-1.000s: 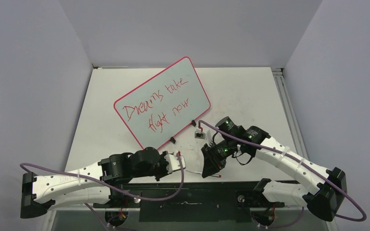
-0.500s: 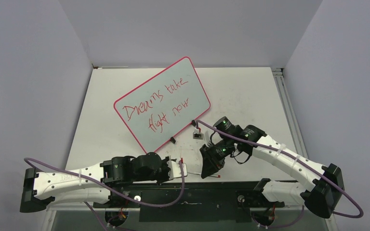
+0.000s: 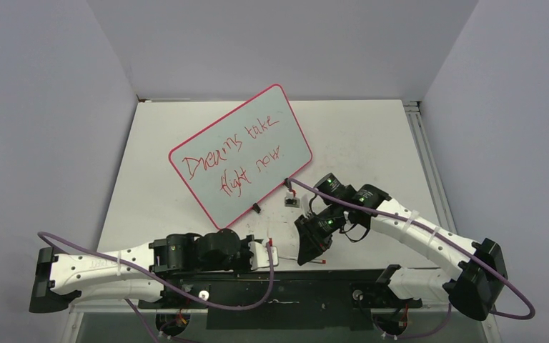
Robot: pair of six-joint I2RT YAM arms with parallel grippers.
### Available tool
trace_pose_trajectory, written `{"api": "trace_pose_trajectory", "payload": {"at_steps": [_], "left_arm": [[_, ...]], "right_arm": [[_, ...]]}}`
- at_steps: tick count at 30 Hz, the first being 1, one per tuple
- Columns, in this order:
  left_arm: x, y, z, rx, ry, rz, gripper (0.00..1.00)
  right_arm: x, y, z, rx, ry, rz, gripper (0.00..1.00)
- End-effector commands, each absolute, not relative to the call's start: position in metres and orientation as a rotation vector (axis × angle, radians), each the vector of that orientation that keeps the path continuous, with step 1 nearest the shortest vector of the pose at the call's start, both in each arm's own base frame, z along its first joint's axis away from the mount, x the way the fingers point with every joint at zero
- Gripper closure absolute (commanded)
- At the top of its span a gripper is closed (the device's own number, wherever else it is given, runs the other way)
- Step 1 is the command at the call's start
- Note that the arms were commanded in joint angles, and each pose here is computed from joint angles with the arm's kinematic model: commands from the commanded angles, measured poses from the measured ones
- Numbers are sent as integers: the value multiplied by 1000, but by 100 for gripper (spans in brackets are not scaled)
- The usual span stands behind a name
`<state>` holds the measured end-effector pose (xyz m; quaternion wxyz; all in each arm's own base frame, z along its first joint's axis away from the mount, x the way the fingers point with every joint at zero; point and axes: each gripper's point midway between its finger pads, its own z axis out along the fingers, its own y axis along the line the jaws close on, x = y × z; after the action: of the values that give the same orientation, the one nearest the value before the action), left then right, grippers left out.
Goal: Write a sentence on the whiteboard
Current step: Close the whiteboard marker at the center of the board.
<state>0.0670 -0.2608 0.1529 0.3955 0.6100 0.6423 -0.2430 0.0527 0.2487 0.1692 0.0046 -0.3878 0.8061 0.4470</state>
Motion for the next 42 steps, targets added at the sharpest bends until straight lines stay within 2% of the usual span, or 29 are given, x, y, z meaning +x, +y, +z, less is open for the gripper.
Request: {"api": "trace_pose_trajectory", "payload": {"at_steps": [1,42], "left_arm": [[67,-272,167,1513,1570,-643,100],[56,-274,166,1553,1525,-653,100]], "right_arm": [[57,260,185,-1271,2417,1444,95],[44,266,181,-1343,2417,1488,95]]}}
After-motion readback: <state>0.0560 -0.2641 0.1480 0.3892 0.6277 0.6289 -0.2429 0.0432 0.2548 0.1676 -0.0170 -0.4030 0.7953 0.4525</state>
